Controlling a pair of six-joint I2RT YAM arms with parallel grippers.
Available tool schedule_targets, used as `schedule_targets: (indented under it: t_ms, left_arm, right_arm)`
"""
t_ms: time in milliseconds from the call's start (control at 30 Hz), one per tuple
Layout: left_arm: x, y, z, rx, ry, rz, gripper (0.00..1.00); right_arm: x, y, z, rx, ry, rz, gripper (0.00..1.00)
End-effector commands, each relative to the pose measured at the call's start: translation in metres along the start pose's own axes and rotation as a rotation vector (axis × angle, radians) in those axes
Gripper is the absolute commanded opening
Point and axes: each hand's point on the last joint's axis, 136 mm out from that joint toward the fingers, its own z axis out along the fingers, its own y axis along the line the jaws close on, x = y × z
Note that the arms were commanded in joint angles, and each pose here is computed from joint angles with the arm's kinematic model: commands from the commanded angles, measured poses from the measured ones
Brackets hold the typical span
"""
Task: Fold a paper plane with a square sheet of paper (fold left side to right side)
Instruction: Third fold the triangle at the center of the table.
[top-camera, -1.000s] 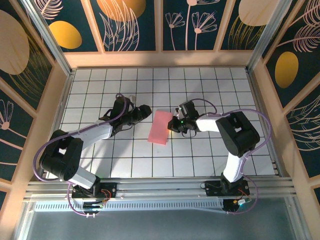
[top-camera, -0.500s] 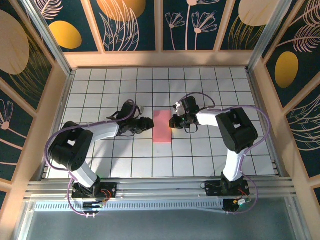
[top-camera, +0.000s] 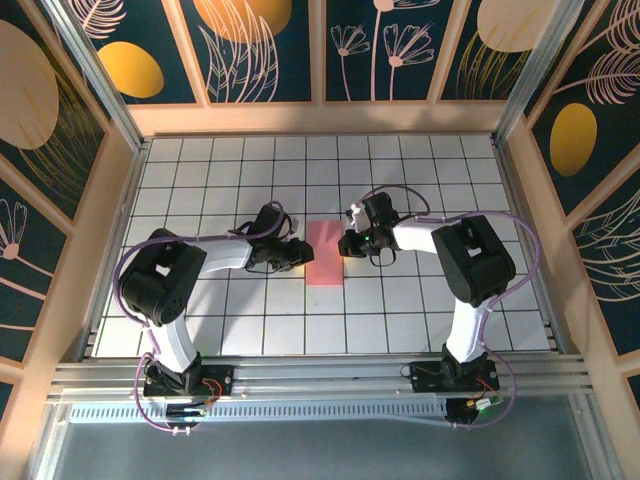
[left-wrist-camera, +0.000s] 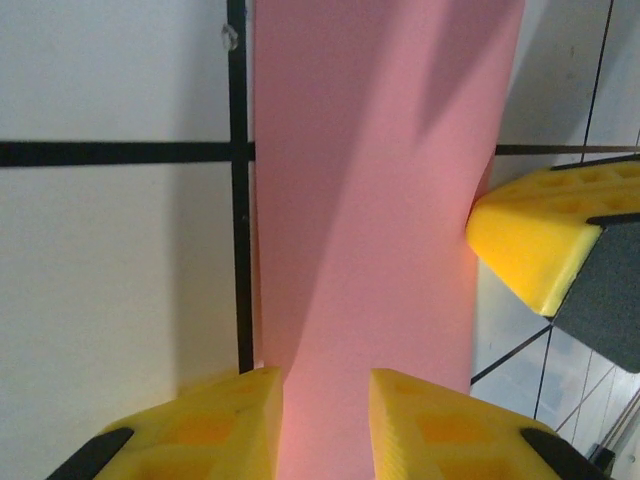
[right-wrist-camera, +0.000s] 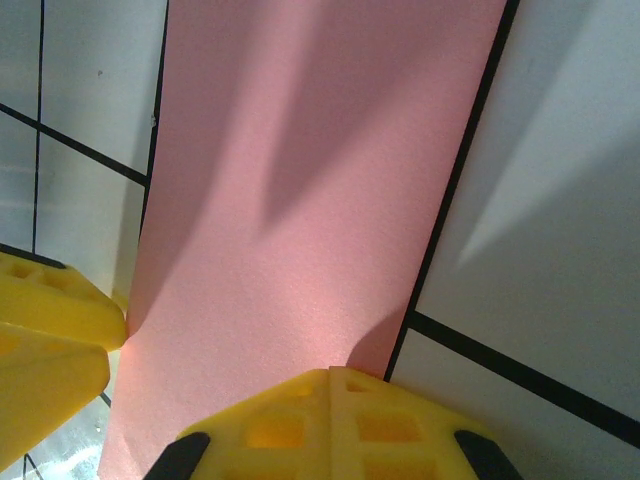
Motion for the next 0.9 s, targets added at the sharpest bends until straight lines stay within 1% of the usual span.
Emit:
schedule_targets:
  t_ms: [0,33,200,367,633,733,867]
  left_arm:
    - [0.000,0.002,0.004,-0.025,0.017,0.008,0.31]
    - [0.000,0.003,0.004,-0.032,0.014,0.008,0.33]
    - [-0.004,0.009,-0.002,-0.084,-0.013,0.013,0.33]
    - [-0.002,0.013,0.000,-0.098,0.001,0.013,0.33]
    - [0.006,0.002,0.012,-0.032,0.043,0.015,0.31]
    - [0.007,-0.006,0.013,0.014,0.046,0.011,0.30]
    - [0.006,-0.011,0.012,0.029,0.043,0.015,0.29]
  right_arm:
    - [0.025,-0.024,0.007,0.086,0.076,0.029,0.00]
    - [0.025,-0.024,0.006,0.087,0.075,0.029,0.00]
    - [0.027,-0.027,0.006,0.097,0.077,0.031,0.00]
    - [0.028,-0.028,0.007,0.105,0.079,0.031,0.00]
    - [0.028,-0.029,0.007,0.108,0.078,0.031,0.00]
    - [0.027,-0.029,0.006,0.111,0.077,0.030,0.00]
    - [0.029,-0.030,0.006,0.110,0.079,0.034,0.00]
